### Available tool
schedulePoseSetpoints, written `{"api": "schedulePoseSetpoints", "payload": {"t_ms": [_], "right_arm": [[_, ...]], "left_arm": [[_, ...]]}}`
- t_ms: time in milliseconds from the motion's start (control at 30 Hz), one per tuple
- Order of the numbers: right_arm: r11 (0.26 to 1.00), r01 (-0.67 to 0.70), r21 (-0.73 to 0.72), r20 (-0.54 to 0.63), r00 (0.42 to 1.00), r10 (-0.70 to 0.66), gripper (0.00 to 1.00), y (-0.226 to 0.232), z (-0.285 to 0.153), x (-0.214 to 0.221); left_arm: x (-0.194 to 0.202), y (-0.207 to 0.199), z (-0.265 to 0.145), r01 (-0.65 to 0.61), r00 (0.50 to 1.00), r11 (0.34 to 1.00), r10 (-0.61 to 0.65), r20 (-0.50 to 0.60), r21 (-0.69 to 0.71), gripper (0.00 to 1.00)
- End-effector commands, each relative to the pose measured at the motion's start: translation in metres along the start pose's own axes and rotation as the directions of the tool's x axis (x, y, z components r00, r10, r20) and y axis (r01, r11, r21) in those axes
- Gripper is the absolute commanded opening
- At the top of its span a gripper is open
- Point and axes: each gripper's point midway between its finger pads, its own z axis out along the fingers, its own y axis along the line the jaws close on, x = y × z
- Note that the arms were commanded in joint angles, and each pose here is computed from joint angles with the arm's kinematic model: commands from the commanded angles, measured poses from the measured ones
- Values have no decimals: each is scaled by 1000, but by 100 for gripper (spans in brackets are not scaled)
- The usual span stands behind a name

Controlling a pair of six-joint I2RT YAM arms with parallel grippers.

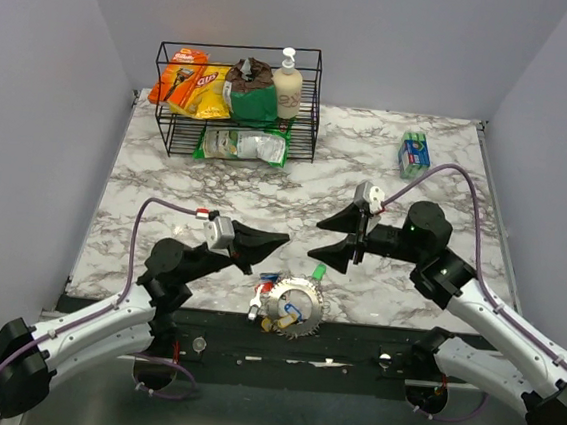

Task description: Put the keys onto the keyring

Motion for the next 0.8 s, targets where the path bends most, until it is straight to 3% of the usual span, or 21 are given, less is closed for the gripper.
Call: {"api": "schedulePoseSetpoints", "payload": {"t_ms": [0,200,300,333,400,433,567,667,700,767], "right_arm": [[997,-42,57,-12,999,43,76,-13,4,14],[982,-174,78,-139,973,183,80,-20,12,69],[960,-257,107,-208,939,275,80,-22,14,96],[952,-278,127,-224,927,300,80,-25,15,104],[936,-319,147,-244,905,347,80,-24,15,115],[925,-343,163,-260,889,376,80,-23,13,125],[874,-438,212,-359,797,486,77,-16,14,170],[871,-435,228,-430,758,491,69,-4,21,189],[856,-454,246,-474,714,515,62,1,21,204],[852,-469,232,-503,692,518,42,10,30,208]], "left_arm": [[32,33,-18,7,994,982,-27,-103,-191,0],[57,45,-23,60,969,964,-119,-217,-261,0],[68,53,-24,93,949,944,-181,-259,-317,15],[72,56,-25,106,941,935,-205,-270,-338,31],[74,66,-28,110,929,909,-238,-283,-403,50],[76,70,-29,114,922,896,-257,-291,-429,66],[77,87,-36,115,897,839,-318,-307,-531,84],[74,100,-44,95,888,797,-339,-311,-597,95],[72,107,-48,91,887,767,-352,-298,-635,98],[69,116,-55,82,879,732,-373,-297,-676,99]]}}
